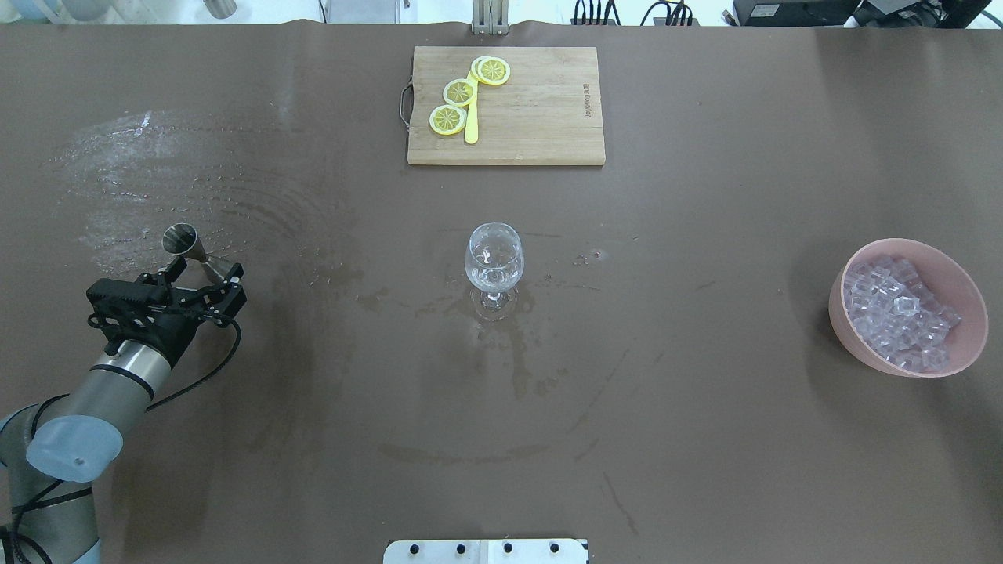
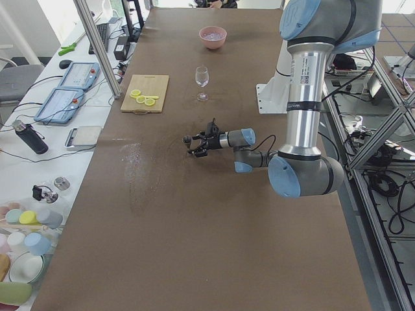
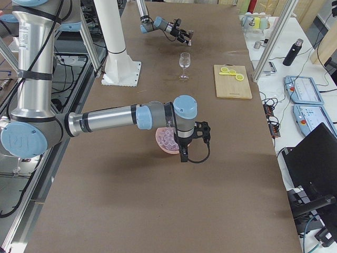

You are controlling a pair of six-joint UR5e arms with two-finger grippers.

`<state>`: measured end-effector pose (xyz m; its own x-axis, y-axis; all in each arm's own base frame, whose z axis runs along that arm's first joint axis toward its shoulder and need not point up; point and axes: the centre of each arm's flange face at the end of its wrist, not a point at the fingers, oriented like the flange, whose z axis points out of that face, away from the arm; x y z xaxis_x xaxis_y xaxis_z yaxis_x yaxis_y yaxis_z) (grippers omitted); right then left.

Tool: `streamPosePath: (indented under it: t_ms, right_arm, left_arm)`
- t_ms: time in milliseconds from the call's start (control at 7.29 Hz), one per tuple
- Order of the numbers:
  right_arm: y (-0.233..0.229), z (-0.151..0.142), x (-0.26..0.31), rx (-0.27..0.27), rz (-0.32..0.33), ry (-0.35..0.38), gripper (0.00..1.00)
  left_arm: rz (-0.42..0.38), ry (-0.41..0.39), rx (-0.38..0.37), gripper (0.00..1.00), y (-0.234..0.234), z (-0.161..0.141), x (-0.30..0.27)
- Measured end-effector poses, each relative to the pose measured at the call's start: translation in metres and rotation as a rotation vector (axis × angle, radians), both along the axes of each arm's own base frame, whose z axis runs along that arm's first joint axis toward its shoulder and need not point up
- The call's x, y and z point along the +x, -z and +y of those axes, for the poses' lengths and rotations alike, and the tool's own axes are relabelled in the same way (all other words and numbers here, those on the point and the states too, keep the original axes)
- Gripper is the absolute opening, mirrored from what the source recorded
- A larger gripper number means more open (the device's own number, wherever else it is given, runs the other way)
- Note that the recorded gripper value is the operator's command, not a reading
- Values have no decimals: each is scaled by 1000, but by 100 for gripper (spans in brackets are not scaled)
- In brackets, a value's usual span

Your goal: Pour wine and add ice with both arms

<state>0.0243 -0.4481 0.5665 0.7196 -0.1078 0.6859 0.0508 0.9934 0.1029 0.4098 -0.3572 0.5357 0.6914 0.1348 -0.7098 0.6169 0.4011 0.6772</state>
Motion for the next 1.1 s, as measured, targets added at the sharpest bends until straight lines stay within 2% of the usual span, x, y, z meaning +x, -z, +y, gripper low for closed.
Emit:
streamPosePath:
  t_ms: [137, 274, 411, 548, 1097]
  right_arm:
    - [0, 0, 0, 1, 0, 0, 100]
    - [0, 0, 0, 1, 0, 0, 100]
    - [1, -1, 0, 2, 0, 0, 100]
    - [1, -1, 0, 2, 0, 0, 100]
    - [1, -1, 0, 3, 0, 0, 100]
  left_arm:
    - [-2, 4, -1, 93, -1, -1, -1]
    - [-2, 8, -1, 87, -2, -3, -3]
    - [-2, 11, -1, 74, -2, -4, -4]
    - [-1, 13, -1, 67, -2, -5, -5]
    - [2, 26, -1, 66, -1, -10, -9]
